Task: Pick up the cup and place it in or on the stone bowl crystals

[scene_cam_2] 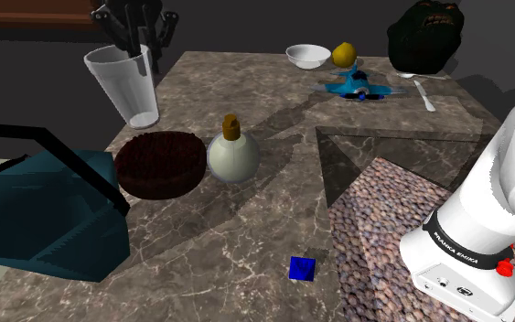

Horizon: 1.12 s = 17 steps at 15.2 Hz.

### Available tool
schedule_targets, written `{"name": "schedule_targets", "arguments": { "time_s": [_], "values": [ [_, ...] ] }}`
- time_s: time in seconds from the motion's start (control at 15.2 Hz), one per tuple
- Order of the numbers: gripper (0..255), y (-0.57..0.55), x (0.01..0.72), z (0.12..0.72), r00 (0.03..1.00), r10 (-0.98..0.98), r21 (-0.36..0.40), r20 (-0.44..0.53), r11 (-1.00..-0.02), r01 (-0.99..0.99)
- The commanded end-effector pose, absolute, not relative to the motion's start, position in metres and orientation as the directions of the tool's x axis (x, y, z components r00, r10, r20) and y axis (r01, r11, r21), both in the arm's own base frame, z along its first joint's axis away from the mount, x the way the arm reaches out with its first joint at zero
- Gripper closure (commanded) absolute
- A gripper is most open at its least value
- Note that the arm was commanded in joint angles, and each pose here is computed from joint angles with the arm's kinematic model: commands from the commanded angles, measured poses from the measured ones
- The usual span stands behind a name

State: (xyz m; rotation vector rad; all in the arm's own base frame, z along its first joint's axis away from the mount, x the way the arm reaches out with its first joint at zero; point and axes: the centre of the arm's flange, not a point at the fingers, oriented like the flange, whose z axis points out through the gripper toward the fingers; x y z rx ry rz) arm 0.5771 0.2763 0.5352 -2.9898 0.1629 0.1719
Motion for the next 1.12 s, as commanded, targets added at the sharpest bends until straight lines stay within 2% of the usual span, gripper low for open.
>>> {"name": "schedule_targets", "arguments": {
  "time_s": [0.0,0.79,1.06],
  "values": [
    [255,0.276,0.578,0.524,0.988,-0.100,-0.136,-0.121,-0.984,-0.116],
    [255,0.276,0.578,0.460,0.988,-0.100,-0.136,-0.121,-0.984,-0.116],
    [255,0.276,0.578,0.460,0.988,-0.100,-0.136,-0.121,-0.984,-0.116]
  ]
}}
